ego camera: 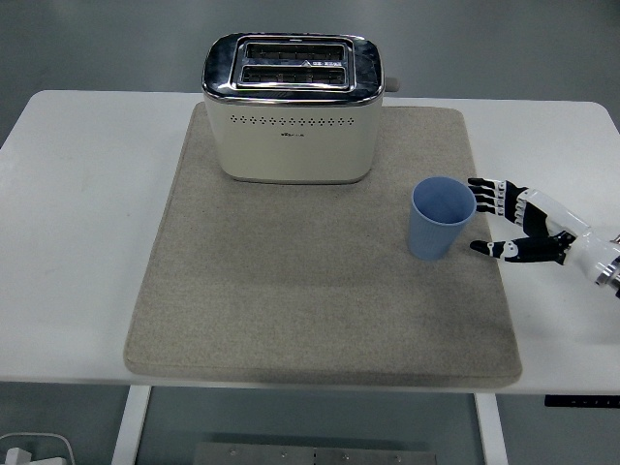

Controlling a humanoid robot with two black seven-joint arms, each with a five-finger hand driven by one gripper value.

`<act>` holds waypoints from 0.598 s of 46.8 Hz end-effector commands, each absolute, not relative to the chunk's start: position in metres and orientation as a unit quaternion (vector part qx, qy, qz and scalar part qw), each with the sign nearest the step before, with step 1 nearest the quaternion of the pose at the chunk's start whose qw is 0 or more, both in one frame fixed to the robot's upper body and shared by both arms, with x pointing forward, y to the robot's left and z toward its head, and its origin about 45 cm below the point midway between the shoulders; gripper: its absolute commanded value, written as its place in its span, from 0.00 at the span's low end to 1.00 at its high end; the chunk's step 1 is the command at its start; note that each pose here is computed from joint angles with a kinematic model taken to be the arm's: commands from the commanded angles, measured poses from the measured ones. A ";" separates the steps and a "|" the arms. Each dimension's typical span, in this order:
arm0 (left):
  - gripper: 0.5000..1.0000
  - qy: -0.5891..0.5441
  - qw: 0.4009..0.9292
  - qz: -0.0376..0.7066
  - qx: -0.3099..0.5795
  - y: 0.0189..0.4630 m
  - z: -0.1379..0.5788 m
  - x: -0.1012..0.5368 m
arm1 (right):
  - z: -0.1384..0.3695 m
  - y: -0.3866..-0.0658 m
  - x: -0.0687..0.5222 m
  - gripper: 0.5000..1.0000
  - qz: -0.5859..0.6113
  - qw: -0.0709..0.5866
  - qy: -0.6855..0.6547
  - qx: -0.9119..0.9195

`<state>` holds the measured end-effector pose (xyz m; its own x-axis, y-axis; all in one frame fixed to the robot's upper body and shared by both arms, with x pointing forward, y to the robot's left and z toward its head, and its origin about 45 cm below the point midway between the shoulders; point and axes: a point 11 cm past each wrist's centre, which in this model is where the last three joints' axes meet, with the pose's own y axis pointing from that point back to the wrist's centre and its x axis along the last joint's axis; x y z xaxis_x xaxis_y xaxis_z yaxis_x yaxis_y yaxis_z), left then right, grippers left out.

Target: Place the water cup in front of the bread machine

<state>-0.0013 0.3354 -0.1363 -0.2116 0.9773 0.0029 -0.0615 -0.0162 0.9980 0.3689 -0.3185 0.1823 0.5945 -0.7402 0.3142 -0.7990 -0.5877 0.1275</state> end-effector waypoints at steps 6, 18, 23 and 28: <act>1.00 0.532 0.457 0.568 0.431 0.335 -0.136 -0.001 | 0.175 -0.308 0.367 0.83 0.114 0.129 -0.433 0.885; 1.00 0.532 0.457 0.568 0.430 0.335 -0.136 -0.001 | 0.178 -0.301 0.371 0.83 0.123 0.123 -0.435 0.883; 1.00 0.532 0.457 0.568 0.431 0.335 -0.136 -0.001 | 0.176 -0.288 0.372 0.83 0.119 0.113 -0.429 0.888; 1.00 0.532 0.457 0.569 0.430 0.335 -0.136 -0.001 | 0.173 -0.281 0.372 0.82 0.116 0.109 -0.425 0.891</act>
